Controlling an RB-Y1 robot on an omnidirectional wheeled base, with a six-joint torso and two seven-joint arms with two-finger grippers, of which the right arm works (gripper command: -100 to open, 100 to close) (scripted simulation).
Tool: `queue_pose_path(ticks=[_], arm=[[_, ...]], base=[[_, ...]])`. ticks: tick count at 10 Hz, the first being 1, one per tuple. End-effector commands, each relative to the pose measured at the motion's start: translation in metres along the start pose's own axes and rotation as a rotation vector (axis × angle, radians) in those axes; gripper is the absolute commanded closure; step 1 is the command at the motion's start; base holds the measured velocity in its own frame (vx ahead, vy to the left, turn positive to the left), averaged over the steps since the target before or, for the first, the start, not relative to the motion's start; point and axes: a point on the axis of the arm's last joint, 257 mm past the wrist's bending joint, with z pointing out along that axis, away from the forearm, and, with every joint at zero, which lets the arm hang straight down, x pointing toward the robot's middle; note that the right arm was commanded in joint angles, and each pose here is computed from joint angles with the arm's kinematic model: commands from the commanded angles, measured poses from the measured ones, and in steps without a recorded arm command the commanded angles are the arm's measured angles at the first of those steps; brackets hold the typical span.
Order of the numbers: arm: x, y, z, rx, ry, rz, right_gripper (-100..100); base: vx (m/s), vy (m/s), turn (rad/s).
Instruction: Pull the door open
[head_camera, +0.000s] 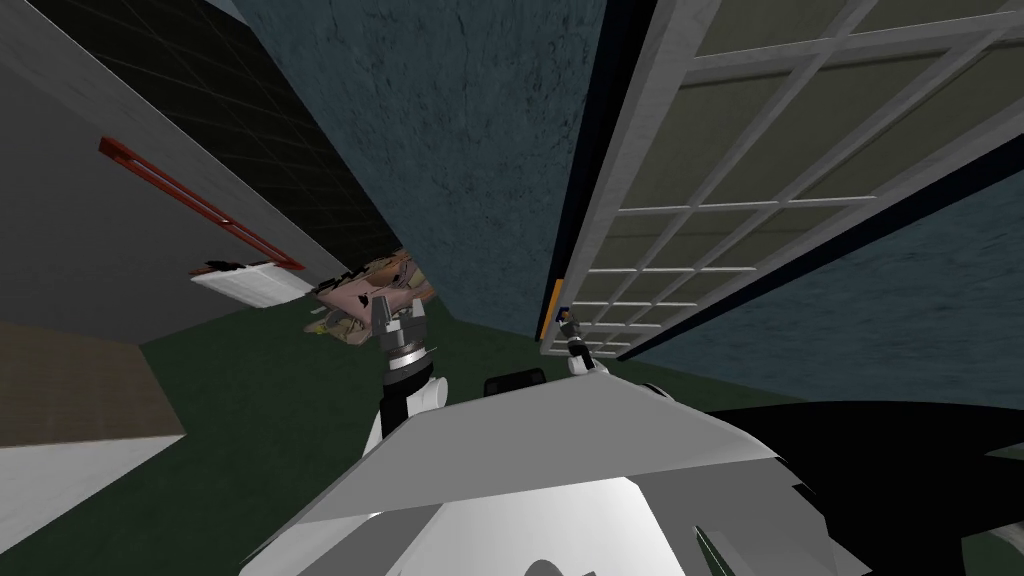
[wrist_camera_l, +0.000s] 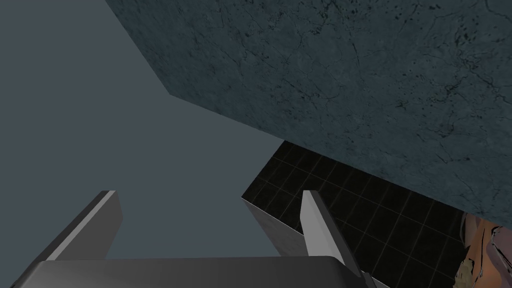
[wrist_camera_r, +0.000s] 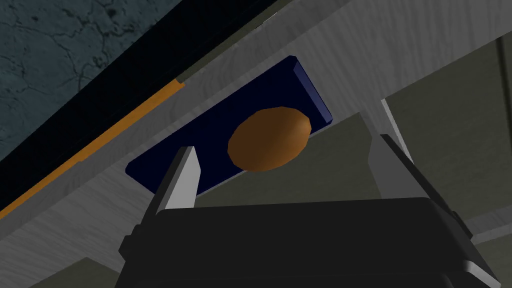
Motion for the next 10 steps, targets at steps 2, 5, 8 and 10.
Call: queue_pose_path(ticks=[2, 5, 8, 10], arm=[[0.0007, -0.0001, 0.0009, -0.008, -0.011, 0.081, -100], [0.0018, -0.0004, 0.0019, -0.021, -0.026, 0.189, -100], [0.0029, -0.0009, 0.0029, -0.036, -0.041, 0.301, -100], [0.0034, -0.0012, 0.0034, -0.043, -0.048, 0.358, -100]], base=[[-0.065, -0.021, 0.078], [-0.064, -0.013, 0.066], [-0.069, -0.023, 0.081], [-0.063, -0.020, 0.052]])
